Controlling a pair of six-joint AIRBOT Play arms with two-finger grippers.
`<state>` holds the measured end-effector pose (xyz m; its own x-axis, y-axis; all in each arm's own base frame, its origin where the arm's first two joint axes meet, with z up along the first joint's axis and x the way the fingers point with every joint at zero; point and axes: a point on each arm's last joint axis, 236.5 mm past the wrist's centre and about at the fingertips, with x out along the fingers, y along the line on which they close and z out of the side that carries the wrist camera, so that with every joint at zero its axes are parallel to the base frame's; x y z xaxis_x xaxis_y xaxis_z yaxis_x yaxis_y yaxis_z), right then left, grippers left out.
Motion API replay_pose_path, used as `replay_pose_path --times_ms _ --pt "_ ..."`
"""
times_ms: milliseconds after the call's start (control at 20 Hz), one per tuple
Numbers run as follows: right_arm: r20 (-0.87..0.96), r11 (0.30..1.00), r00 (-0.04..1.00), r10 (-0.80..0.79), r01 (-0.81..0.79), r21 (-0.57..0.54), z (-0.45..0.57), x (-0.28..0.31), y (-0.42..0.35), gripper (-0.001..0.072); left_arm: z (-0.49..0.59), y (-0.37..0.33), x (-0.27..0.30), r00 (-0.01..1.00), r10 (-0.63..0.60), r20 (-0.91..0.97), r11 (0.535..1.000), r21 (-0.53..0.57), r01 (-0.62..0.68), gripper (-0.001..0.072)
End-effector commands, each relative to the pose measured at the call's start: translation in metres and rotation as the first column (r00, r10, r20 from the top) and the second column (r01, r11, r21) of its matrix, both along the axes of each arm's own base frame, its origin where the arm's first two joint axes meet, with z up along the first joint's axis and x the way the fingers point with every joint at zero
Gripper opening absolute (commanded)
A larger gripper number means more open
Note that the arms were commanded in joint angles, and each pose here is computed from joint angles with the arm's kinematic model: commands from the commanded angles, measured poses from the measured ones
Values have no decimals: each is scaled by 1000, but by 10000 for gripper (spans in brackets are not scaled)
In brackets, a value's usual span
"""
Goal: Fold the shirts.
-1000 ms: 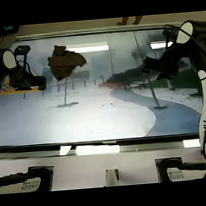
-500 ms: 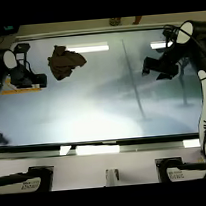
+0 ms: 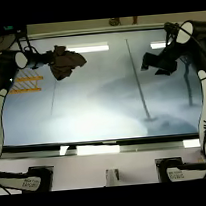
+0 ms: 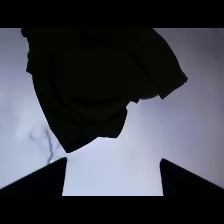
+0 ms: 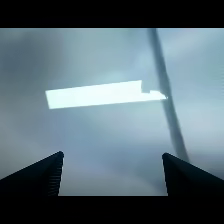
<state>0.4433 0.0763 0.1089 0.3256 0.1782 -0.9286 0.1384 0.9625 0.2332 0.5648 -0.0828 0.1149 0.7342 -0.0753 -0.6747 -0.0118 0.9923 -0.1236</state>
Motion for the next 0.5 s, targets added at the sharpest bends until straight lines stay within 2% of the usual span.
replay_pose_path --times_ms 0,100,200,350,450 --pt "24 1000 1000 1 -2 15 3 5 4 683 -58 10 39 995 75 -69 991 -104 -82 713" --pt "-8 999 1000 14 -14 40 1 -2 10 674 -104 14 49 976 104 -190 968 -205 -143 720" --pt "-25 999 1000 20 -18 47 0 -6 12 675 -131 19 61 954 167 -249 910 -333 -246 720" --pt "-27 999 999 19 -18 48 -2 -6 12 675 -150 21 83 952 208 -223 849 -442 -289 720" --pt "-32 998 999 20 -19 51 -3 -6 13 675 -159 21 94 955 228 -191 840 -457 -292 720"
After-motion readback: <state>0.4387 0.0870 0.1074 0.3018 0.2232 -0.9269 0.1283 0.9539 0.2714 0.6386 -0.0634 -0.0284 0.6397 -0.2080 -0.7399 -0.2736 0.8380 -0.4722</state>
